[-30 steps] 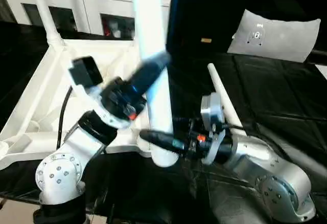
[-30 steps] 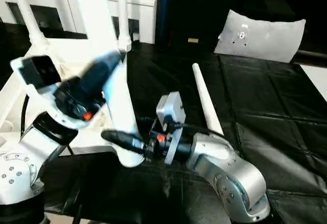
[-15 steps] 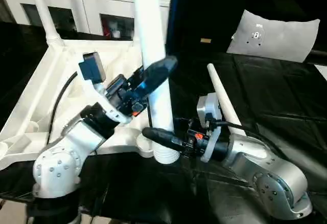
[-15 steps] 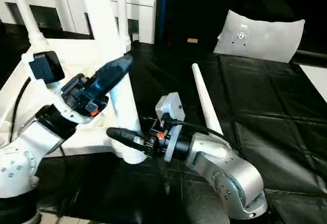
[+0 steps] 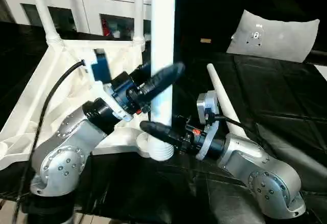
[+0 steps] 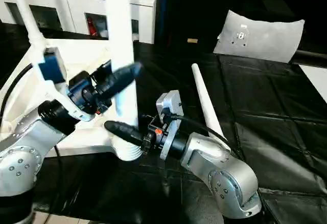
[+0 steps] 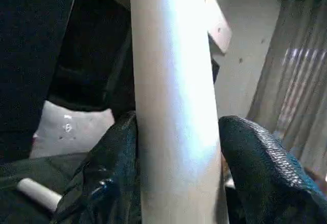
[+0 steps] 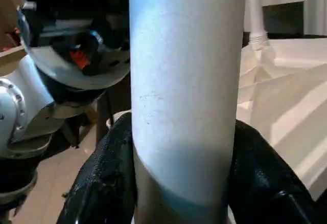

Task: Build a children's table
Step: Pick table leg

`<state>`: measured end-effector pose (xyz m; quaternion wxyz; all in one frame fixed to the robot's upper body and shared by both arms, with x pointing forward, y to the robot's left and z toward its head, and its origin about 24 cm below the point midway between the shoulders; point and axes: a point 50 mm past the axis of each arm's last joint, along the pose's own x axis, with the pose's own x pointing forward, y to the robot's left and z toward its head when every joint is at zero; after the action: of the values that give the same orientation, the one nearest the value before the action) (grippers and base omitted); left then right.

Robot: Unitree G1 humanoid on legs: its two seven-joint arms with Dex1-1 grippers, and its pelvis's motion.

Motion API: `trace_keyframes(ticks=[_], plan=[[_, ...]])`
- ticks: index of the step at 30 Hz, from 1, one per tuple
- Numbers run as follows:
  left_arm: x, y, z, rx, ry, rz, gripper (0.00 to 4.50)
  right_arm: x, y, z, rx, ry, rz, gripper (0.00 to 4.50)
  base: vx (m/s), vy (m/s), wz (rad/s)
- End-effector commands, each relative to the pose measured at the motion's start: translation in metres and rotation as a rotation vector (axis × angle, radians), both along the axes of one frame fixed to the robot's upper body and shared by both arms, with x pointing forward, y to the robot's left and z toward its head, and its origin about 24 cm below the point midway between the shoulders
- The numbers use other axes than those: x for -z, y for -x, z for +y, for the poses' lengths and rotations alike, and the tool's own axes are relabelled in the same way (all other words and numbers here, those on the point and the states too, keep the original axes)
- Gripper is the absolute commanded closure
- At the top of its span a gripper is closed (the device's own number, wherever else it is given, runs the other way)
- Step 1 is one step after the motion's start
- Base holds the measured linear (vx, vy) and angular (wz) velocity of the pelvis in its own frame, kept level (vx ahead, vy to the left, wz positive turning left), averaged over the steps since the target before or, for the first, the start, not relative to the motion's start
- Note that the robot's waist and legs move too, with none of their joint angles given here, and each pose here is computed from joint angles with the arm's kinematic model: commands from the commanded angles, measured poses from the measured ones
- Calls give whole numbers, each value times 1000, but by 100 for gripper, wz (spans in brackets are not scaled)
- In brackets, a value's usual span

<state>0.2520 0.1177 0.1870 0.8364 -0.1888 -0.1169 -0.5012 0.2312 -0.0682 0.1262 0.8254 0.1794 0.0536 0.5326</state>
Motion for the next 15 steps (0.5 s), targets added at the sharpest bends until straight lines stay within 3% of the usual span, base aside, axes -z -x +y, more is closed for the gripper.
trace_keyframes(ticks=[1,6,9,11,14,15], plan=[[-2,5,3,26,0,-31,158,-2,-7,-10,75,-20,12,261,0,0,0],[1,8,10,43,100,5,141,-7,-10,-14,99,-69,7,261,0,0,0],[-5,9,14,38,228,11,107,-5,-12,-17,116,-52,5,261,0,0,0],[-8,6,18,-2,325,11,101,-2,-13,-18,127,6,-14,261,0,0,0],[-8,-8,32,-166,386,43,71,0,-15,-17,129,39,-33,261,0,0,0],[-1,-22,37,-298,291,98,59,-1,-15,-15,122,49,-49,261,0,0,0]])
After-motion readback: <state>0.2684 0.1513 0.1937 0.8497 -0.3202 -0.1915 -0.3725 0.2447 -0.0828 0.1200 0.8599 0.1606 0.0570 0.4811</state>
